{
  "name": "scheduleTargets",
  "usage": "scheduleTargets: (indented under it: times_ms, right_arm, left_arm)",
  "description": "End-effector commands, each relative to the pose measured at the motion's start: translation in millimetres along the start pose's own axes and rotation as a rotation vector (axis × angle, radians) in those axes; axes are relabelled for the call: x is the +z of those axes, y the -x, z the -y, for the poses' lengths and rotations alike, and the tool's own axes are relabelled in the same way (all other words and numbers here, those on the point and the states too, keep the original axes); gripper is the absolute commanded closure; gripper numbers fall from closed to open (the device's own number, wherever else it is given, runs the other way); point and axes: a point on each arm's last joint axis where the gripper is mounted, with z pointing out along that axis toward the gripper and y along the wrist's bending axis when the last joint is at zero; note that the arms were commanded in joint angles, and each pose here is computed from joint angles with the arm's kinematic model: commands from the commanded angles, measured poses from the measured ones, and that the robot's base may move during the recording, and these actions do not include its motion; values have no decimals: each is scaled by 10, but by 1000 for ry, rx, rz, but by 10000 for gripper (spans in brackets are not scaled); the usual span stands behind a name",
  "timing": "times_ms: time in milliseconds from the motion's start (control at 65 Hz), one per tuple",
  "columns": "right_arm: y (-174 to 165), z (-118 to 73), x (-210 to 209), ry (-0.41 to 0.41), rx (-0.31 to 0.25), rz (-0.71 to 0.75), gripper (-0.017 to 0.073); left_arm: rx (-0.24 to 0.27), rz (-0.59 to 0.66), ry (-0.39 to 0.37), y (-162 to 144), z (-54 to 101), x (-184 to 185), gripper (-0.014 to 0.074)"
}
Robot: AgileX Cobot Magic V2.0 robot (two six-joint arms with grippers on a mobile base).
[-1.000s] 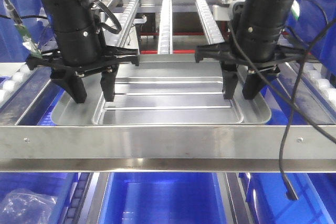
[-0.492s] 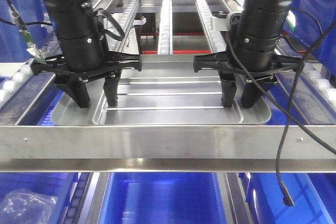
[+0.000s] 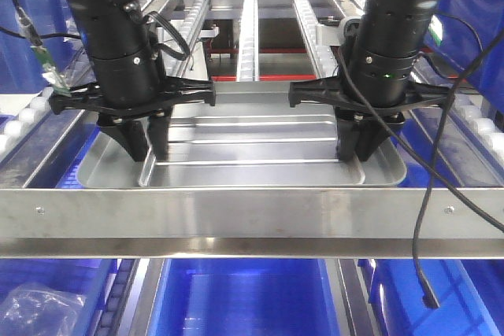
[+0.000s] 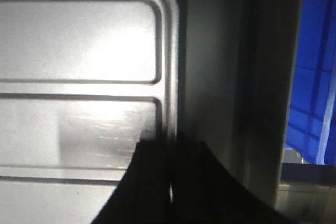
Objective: Grab silver tray and place in blue box
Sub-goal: 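Close both grippers on the tray's short rims, then lift the tray with both grippers and pull it toward the robot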
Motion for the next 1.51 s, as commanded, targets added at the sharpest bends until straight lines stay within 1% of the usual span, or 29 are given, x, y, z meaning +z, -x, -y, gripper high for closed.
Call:
scheduleTargets:
  times_ms: [0, 369, 462, 585, 677, 738, 831, 908, 954, 1046, 1169, 1231, 1292, 1354, 1431, 1446, 1492]
  right_arm:
    - [131, -33, -232, 31, -6, 90, 507]
    - [123, -31, -228, 29, -4, 81, 506]
    - [172, -38, -282, 33, 1, 92, 506]
    - [269, -75, -546, 47, 23, 127, 506]
    - [250, -111, -812, 61, 55, 142, 506]
    - [214, -145, -954, 68, 51, 147, 506]
    - [151, -214, -1158, 82, 36, 165, 506]
    - [54, -278, -1255, 93, 26, 156, 506]
    - [-15, -297, -1316, 96, 22, 151, 506]
    - [-176, -321, -1383, 97, 25, 149, 506]
    - [-482, -375, -1454, 103, 20, 153, 506]
    - [-636, -364, -1492, 106, 33, 157, 506]
    - [-778, -357, -1526, 112, 45, 149, 506]
    - [-889, -341, -1579, 125, 56, 144, 506]
    - [-1022, -323, -1605, 132, 67, 130, 506]
    - [-1044, -315, -1621, 136, 66, 131, 506]
    - [-1117, -292, -1626, 136, 73, 122, 506]
  left_arm:
    - [5, 43, -12, 70, 22, -181, 601]
    - [1, 35, -12, 63, 22, -181, 601]
    - [4, 45, -10, 96, 27, -219, 601]
    - [-1, 58, -3, 166, 24, -428, 601]
    - [-9, 71, -2, 181, 0, -725, 601]
    - [-4, 87, -12, 159, 15, -905, 601]
    - [6, 115, -42, 98, 83, -1160, 601]
    - [23, 129, -62, 18, 138, -1334, 601]
    - [21, 124, -68, -35, 160, -1386, 601]
    - [-3, 120, -85, -181, 179, -1489, 601]
    - [-25, 122, -115, -407, 170, -1589, 601]
    - [-33, 113, -120, -547, 141, -1627, 601]
    - [-28, 99, -122, -687, 122, -1647, 601]
    - [-38, 91, -123, -847, 110, -1666, 601]
    - [-42, 89, -104, -1031, 80, -1677, 601]
    - [-50, 88, -103, -1063, 79, -1680, 601]
    - [-46, 80, -105, -1166, 84, -1692, 601]
